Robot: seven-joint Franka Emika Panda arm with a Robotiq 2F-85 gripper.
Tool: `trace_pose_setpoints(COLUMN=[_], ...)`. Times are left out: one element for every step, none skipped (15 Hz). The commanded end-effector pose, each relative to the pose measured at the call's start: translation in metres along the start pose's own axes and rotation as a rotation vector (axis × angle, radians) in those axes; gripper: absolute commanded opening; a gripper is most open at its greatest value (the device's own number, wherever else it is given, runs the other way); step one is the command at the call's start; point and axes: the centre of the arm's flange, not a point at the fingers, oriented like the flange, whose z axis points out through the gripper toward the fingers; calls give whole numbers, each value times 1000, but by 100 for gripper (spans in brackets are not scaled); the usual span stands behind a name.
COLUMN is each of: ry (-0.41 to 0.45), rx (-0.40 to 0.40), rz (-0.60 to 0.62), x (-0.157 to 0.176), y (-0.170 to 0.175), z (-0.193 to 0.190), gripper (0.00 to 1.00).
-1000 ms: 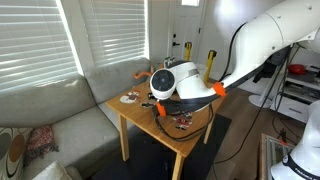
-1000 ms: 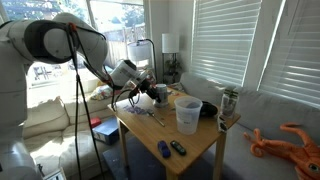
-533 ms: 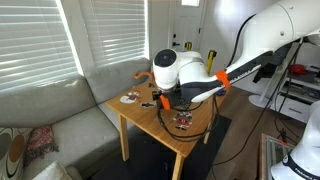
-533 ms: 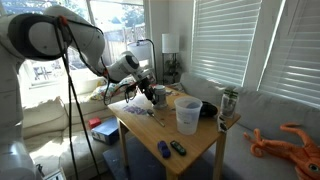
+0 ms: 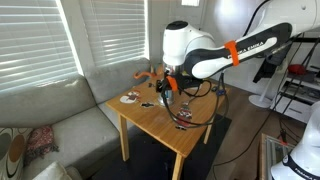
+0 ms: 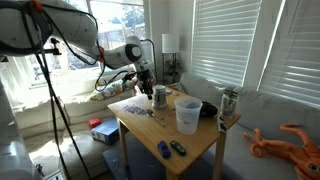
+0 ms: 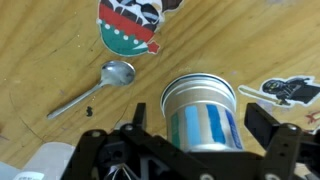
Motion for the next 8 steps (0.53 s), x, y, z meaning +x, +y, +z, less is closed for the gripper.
trace_pose_setpoints(ry=[-76,-77,-66,-50,-23,-5,16,35], rx=[92,120,134,151,156,167,163,158], rz=[23,32,47,59,65,69,43,25], x=[17,23,30,37,45,53,60,68], y=[45,56,68,79,92,105,118,131], z=[-40,-48,-57,-63,-67,-68,-67,-64], gripper=[100,100,100,100,100,100,100,100])
